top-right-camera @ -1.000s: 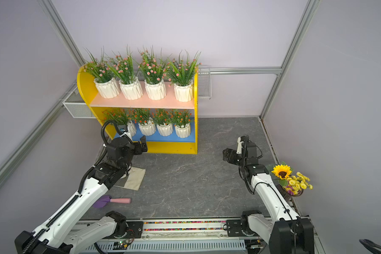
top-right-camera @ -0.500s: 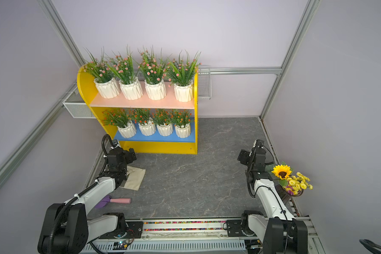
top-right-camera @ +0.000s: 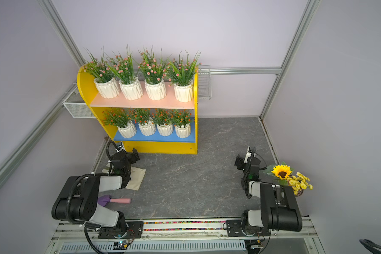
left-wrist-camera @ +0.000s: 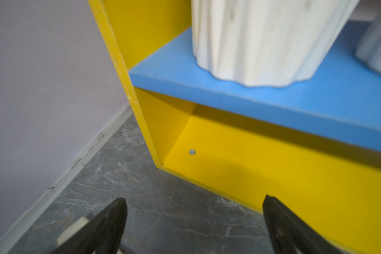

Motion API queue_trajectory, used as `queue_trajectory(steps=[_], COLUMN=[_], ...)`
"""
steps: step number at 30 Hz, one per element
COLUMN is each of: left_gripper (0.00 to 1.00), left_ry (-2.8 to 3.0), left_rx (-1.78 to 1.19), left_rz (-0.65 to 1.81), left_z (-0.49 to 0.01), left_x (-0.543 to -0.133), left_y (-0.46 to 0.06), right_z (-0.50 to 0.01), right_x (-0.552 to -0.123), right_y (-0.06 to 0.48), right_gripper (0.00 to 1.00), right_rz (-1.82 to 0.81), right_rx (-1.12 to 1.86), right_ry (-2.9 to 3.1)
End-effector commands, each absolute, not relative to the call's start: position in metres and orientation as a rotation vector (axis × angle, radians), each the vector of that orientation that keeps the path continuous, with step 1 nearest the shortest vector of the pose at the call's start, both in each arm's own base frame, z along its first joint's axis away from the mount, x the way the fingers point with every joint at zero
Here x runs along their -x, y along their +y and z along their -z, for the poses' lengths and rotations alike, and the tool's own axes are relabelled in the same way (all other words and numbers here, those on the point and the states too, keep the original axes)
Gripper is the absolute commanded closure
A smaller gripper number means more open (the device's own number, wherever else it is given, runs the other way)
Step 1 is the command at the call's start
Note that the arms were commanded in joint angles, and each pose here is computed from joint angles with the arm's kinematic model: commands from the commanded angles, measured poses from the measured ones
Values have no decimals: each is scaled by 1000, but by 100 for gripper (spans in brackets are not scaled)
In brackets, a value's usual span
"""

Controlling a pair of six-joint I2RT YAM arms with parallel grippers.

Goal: Place the baby's breath potted plants on the rack by color
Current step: Reset both arms

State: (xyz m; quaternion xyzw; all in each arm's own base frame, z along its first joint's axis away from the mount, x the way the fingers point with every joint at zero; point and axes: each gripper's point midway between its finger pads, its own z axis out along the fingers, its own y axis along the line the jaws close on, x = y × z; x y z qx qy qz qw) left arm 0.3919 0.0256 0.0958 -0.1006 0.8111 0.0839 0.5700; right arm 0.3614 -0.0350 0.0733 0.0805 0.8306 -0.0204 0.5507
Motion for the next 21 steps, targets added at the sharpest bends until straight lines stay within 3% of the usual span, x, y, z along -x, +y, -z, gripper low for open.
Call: queue_trajectory(steps=[1, 21], left_gripper=[1, 1], left_ry=[1865, 1855], left_rx=[240, 240], left_rz=[-186, -186], left_z=[-115, -116], left_x=[-400, -401], left_y=[26, 26], right_z=[-105, -94], right_x=[-378, -394], right_y=[-20, 1], right_gripper=[12, 12], right_rz=[33, 10], right_rx=[-69, 46], right_ry=[1758, 1892])
